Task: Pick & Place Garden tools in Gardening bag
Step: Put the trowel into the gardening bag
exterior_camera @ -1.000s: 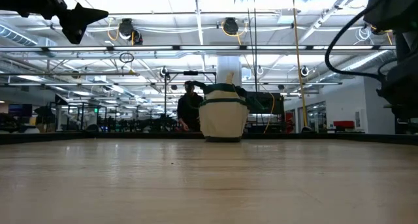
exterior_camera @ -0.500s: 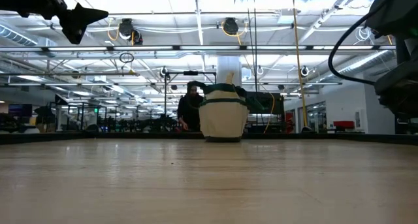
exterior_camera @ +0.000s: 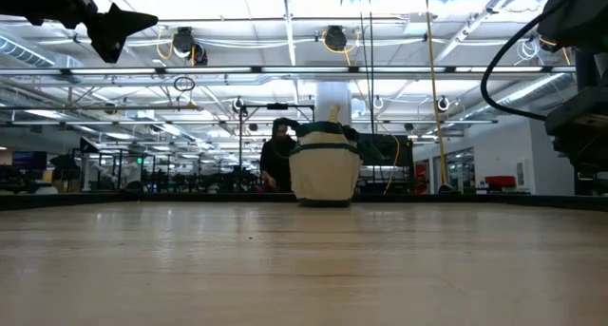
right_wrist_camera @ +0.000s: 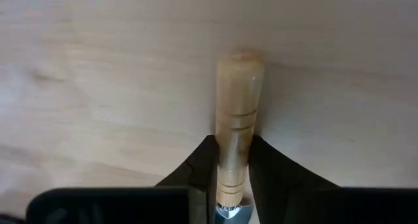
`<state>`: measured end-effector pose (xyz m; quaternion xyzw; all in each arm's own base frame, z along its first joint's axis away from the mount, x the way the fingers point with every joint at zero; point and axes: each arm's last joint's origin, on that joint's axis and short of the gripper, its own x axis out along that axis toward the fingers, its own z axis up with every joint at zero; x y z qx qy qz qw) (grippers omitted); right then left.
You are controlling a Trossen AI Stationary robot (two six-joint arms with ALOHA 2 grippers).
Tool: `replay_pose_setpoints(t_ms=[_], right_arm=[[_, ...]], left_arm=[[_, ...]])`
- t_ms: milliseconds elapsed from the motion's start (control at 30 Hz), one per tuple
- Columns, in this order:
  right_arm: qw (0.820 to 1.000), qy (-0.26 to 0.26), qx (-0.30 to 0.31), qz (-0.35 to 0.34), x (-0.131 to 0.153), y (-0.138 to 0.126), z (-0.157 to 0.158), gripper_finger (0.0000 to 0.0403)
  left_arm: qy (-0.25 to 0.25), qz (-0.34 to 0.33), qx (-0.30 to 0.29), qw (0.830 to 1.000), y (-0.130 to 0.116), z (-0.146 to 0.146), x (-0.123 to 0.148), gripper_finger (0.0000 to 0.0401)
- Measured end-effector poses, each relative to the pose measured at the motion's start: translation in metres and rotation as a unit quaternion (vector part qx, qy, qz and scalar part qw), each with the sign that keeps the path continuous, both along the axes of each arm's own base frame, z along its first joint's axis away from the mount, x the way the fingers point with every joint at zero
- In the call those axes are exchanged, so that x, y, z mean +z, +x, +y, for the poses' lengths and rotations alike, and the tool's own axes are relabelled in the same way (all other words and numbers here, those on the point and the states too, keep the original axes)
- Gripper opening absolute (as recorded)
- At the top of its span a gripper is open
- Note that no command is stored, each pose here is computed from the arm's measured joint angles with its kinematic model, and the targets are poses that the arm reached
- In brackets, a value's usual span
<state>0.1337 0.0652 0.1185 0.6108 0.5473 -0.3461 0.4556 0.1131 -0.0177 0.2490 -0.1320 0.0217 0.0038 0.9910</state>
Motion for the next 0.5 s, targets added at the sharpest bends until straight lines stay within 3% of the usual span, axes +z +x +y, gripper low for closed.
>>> replay_pose_setpoints(t_ms=[333,500], right_arm=[[0.998,-0.035,0.003,-0.059,0.007,0.01,0.001,0.0055],[0.99,-0.086,-0.003,-0.11,0.017,0.021,0.002,0.0055]], left_arm=[[0.013,-0.002,-0.001,1.0,-0.001,0.0,0.0,0.0241],[0.011,0.014,-0.002,1.0,-0.004,0.001,-0.003,0.0241]])
